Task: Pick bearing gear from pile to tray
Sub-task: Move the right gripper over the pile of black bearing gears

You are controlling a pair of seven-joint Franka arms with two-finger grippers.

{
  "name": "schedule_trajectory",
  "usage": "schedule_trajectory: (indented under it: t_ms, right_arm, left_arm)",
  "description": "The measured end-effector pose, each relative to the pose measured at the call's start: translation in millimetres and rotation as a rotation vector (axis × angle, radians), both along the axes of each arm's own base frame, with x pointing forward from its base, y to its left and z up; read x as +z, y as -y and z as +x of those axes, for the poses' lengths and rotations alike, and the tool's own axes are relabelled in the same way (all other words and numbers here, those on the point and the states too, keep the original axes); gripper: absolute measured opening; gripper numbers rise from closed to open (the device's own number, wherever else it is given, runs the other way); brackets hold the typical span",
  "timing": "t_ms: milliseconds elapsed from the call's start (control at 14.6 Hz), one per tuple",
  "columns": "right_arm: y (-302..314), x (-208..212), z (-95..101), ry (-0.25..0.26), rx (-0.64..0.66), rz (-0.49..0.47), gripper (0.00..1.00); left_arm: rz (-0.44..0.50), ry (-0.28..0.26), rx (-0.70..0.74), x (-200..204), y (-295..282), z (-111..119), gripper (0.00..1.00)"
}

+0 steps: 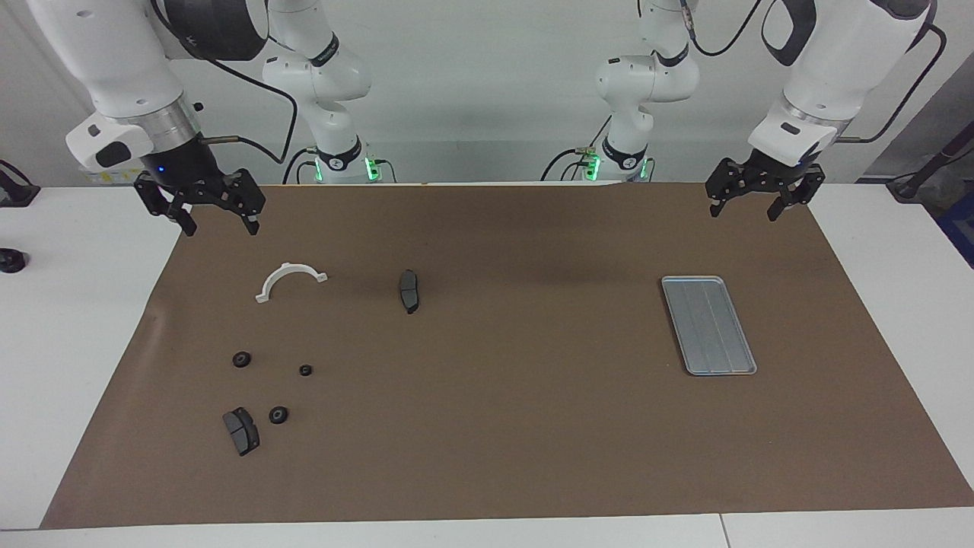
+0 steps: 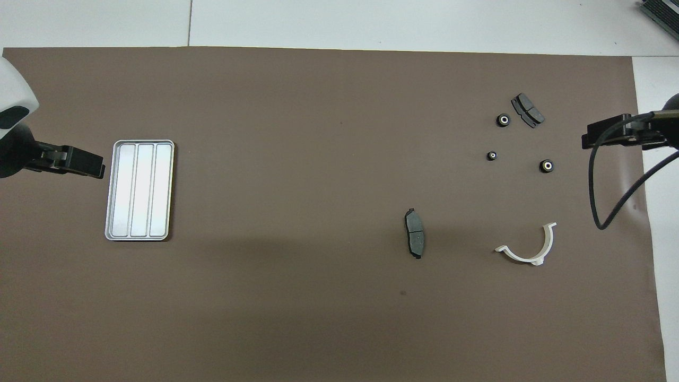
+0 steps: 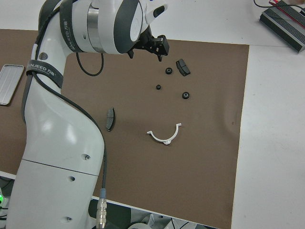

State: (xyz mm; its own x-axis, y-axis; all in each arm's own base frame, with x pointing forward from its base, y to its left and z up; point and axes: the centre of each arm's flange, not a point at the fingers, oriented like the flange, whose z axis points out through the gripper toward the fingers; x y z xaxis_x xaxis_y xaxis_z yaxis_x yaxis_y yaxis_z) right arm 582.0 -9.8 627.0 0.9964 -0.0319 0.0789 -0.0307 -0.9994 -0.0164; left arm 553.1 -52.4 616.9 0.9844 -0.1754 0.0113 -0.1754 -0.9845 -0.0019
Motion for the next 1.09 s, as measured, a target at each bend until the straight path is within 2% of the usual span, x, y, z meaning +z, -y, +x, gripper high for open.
schedule_trajectory:
  t_ms: [342, 547, 683, 888, 1093]
  right_arm:
    - [0, -2, 0.0, -0.005, 0.0, 0.0, 1.0]
    - [0, -23, 3.2, -0.041, 0.0, 0.0, 1.0]
    - [0, -51, 15.3, -0.051, -0.001, -0.001, 1.0]
    - [3, -111, 42.0, -0.031, 0.022, -0.008, 1.0]
    - [44, -171, 66.7, -0.005, 0.058, -0.023, 1.0]
  left_arm:
    - [0.0, 0.0, 0.0, 0, 0, 0, 1.0]
    - [0.0, 0.0, 0.0, 0, 0, 0, 1.0]
    - [0.0, 0.0, 0.0, 0, 0, 0, 1.0]
    - [0.0, 0.0, 0.0, 0, 0, 0, 1.0]
    - [0.0, 0.0, 0.0, 0, 0, 0, 1.0]
